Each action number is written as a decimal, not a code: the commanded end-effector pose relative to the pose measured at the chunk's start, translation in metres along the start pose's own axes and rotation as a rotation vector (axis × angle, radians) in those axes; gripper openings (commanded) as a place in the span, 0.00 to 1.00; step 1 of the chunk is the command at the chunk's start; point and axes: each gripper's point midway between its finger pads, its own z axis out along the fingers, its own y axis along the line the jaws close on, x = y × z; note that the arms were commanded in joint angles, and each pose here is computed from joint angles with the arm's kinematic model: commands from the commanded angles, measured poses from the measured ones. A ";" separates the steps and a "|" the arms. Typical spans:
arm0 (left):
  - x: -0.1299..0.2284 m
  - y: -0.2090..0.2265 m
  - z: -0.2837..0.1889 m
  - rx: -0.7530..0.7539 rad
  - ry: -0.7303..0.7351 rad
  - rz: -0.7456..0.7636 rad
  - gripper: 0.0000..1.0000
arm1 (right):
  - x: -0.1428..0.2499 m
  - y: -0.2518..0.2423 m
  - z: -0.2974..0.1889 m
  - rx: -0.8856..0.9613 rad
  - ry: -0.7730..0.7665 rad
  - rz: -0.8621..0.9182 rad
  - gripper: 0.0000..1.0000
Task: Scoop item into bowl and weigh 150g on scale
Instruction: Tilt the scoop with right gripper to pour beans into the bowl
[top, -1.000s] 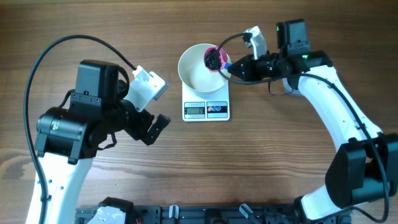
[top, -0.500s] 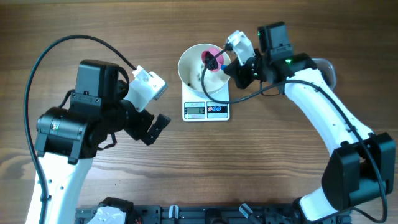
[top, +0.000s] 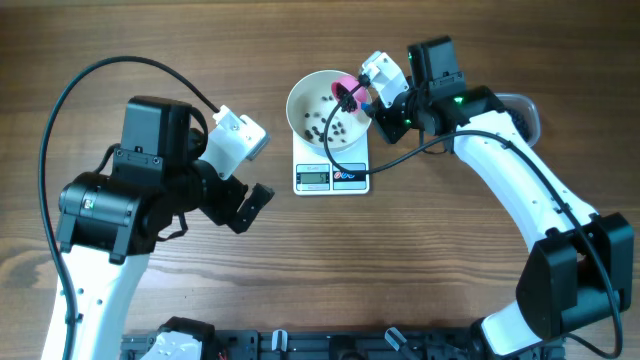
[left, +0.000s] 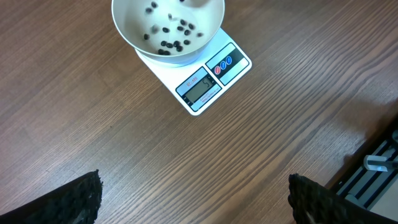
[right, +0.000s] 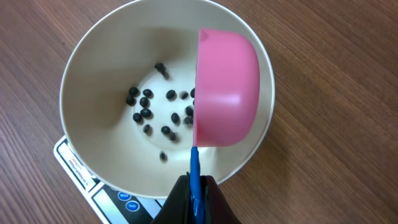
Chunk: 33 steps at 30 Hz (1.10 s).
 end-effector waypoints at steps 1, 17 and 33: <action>-0.005 0.001 -0.002 -0.004 -0.013 -0.001 1.00 | -0.007 -0.002 -0.009 0.034 -0.017 -0.058 0.04; -0.006 0.001 -0.002 -0.004 -0.014 -0.001 1.00 | -0.009 -0.021 -0.011 0.138 -0.001 -0.216 0.04; -0.006 0.001 -0.002 -0.004 -0.014 -0.001 1.00 | -0.030 -0.009 -0.023 0.151 -0.064 -0.294 0.05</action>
